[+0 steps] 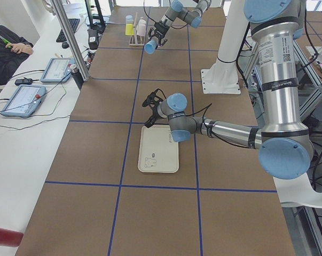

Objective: Transfer IKEA cup to right arm and place on rack

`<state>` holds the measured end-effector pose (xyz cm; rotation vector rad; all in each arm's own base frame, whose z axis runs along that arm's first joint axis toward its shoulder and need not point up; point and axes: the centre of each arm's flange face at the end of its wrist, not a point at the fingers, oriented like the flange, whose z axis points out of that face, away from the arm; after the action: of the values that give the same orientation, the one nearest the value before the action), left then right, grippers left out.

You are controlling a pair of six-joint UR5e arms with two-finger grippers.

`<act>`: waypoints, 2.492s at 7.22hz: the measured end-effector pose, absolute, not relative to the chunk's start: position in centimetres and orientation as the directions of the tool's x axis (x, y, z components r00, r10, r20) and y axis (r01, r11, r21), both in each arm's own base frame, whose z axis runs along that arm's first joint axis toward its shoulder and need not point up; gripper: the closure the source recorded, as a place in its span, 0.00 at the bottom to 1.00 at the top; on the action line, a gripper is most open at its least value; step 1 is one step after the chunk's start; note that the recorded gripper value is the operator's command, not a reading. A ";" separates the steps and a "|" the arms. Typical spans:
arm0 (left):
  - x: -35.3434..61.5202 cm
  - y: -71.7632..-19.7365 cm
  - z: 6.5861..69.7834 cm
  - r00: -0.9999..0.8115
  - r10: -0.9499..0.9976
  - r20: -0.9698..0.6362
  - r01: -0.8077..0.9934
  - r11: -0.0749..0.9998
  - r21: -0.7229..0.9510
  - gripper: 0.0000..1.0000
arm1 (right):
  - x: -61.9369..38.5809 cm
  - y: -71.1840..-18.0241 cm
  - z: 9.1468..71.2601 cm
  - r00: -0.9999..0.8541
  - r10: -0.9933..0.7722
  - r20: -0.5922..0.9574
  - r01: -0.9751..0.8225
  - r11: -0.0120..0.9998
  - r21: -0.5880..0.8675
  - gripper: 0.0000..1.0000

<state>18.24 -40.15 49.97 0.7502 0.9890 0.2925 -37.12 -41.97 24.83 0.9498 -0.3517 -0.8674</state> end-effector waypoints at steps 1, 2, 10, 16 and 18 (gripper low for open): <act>17.2 -40.4 50.5 0.542 0.551 -0.635 0.091 0.712 0.696 0.00 | -33.5 -42.3 24.8 0.604 -0.778 -0.171 0.604 0.307 0.736 1.00; 16.9 -40.5 50.7 0.543 0.552 -0.633 0.089 0.711 0.697 0.00 | -30.4 -42.1 25.0 0.569 -0.786 -0.240 0.708 0.321 0.629 1.00; 17.1 -40.8 51.1 0.537 0.526 -0.659 0.110 0.732 0.673 0.00 | -18.6 -43.1 33.4 0.188 -0.858 -0.479 0.963 0.257 -0.083 1.00; 17.3 -40.9 51.2 0.536 0.524 -0.662 0.112 0.733 0.671 0.00 | -19.9 -46.0 38.1 0.088 -0.850 -0.520 0.938 0.246 -0.243 1.00; 17.3 -40.9 51.0 0.531 0.510 -0.677 0.125 0.743 0.658 0.00 | -21.4 -47.6 42.2 0.050 -0.843 -0.535 0.947 0.211 -0.244 1.00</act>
<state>17.26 -40.94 51.04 0.7238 1.0042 0.2551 -21.37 -47.63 42.18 0.1928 0.6561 -1.3754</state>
